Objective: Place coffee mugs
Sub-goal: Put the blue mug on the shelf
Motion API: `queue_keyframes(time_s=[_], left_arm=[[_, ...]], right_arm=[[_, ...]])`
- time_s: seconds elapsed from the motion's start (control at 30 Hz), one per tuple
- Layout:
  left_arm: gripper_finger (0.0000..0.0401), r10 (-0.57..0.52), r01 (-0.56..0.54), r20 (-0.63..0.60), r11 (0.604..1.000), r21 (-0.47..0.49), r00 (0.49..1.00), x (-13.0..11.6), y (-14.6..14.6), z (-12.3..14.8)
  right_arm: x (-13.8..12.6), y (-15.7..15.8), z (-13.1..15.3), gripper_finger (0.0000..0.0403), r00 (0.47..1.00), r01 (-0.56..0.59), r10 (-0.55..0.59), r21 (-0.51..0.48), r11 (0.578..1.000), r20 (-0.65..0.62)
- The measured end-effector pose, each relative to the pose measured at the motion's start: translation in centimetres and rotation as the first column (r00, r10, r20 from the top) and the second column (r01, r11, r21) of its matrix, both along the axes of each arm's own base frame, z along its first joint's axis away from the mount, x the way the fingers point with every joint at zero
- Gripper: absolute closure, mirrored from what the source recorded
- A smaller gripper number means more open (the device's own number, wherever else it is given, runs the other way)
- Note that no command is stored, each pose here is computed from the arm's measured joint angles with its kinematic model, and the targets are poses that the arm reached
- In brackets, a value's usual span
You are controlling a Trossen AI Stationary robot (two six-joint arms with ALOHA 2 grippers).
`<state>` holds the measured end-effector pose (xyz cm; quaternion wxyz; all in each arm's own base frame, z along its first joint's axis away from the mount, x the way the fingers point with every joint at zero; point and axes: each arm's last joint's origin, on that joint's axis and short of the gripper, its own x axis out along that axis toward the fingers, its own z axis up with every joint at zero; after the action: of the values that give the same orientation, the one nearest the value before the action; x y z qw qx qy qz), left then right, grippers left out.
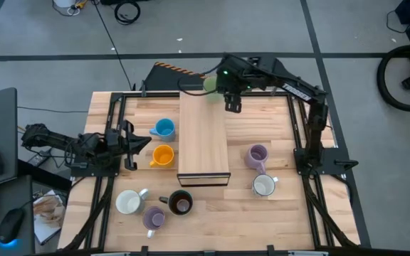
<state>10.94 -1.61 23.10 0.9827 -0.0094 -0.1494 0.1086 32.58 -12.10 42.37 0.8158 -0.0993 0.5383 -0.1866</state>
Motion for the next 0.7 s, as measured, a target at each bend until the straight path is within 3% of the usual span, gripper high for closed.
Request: queue_keyframes(time_s=[0.2, 0.6, 0.7], left_arm=[[0.0383, -0.011, 0.010, -0.037, 1.000, -0.024, 0.999, 0.1, 0.0, -0.4], [0.0383, -0.031, 0.028, -0.250, 0.999, -0.017, 0.968, 0.9, -0.3, -2.6], [0.0383, 0.032, -0.039, -0.244, 0.999, -0.023, 0.969, 1.1, -0.2, -2.6]], right_arm=[[-2.2, 1.4, -1.4, 0.0151, 0.999, 0.050, -0.050, 0.018, 0.999, 0.012], [-6.2, 4.5, -7.6, 0.0174, 0.946, 0.030, 0.007, -0.108, 0.994, 0.324], [-7.3, 5.3, -9.7, 0.0174, 0.934, 0.015, 0.027, -0.116, 0.993, 0.357]])
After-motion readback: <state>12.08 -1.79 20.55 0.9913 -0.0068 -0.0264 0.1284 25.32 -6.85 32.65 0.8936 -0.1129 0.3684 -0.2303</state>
